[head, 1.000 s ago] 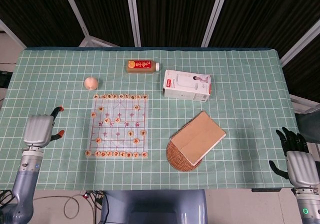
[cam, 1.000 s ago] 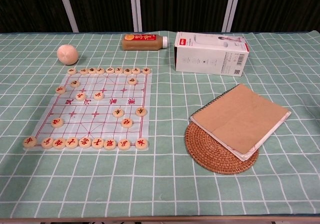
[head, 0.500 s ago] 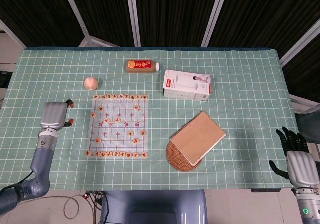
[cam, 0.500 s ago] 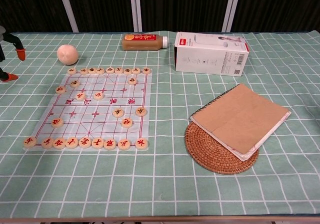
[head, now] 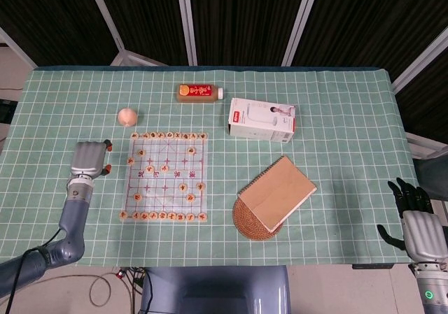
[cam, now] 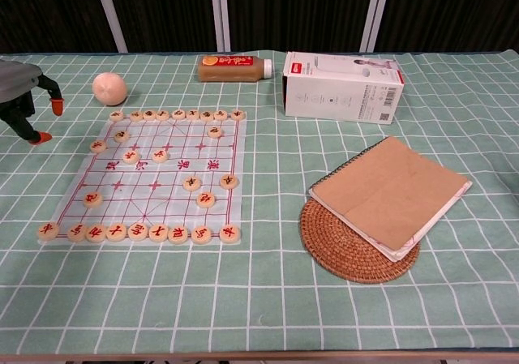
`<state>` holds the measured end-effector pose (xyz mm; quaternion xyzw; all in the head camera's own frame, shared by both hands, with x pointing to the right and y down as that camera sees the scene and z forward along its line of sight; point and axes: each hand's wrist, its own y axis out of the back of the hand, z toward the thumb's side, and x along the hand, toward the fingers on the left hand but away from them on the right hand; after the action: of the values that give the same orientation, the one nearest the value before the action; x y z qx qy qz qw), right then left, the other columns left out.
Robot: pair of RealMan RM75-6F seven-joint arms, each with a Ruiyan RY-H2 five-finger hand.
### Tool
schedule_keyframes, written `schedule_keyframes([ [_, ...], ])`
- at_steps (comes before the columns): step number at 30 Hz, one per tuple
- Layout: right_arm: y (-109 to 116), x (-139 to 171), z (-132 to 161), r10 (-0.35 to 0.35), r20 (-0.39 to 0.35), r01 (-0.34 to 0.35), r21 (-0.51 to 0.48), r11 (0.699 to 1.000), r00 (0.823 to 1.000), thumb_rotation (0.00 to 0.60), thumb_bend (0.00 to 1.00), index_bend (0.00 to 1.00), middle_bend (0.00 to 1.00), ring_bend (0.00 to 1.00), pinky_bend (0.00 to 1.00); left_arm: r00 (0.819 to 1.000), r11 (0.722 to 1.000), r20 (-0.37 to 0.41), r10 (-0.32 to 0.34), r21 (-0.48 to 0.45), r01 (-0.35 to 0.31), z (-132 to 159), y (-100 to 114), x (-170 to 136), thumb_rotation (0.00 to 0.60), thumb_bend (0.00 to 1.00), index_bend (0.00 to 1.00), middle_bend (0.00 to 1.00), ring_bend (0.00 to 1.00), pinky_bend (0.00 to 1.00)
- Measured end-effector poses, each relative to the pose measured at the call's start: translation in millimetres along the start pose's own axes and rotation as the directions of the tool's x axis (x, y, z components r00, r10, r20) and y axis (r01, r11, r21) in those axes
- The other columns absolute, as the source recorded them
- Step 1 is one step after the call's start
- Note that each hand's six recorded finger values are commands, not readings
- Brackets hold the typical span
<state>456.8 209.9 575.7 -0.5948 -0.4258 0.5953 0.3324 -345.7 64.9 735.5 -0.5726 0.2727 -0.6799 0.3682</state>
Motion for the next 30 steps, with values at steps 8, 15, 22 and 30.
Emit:
schedule_keyframes([
  [8, -0.2, -0.1, 0.3, 0.002, 0.003, -0.002, -0.003, 1.000, 1.000, 0.600, 0.34, 0.00, 0.00, 0.00, 0.00, 1.000, 1.000, 0.005, -0.012, 0.004, 0.012, 10.5, -5.5, 9.7, 0.600, 0.27, 0.43, 1.00, 0.87, 0.95],
  [15, -0.1, 0.1, -0.1, 0.003, 0.008, -0.003, -0.008, 1.000, 1.000, 0.600, 0.34, 0.00, 0.00, 0.00, 0.00, 0.999, 1.000, 0.022, -0.030, -0.003, 0.030, 23.8, -10.7, 15.3, 0.600, 0.27, 0.45, 1.00, 0.87, 0.95],
  [22, 0.0, 0.7, 0.3, 0.003, 0.006, -0.003, -0.012, 1.000, 1.000, 0.600, 0.34, 0.00, 0.00, 0.00, 0.00, 0.998, 0.999, 0.037, -0.041, -0.001, 0.041, 35.0, -13.8, 17.6, 0.600, 0.26, 0.45, 1.00, 0.87, 0.95],
  [30, -0.1, 0.9, 0.2, 0.005, 0.006, -0.005, -0.016, 1.000, 1.000, 0.600, 0.34, 0.00, 0.00, 0.00, 0.00, 0.999, 0.999, 0.031, -0.041, 0.002, 0.041, 37.7, -15.1, 20.8, 0.600, 0.26, 0.44, 1.00, 0.87, 0.95],
])
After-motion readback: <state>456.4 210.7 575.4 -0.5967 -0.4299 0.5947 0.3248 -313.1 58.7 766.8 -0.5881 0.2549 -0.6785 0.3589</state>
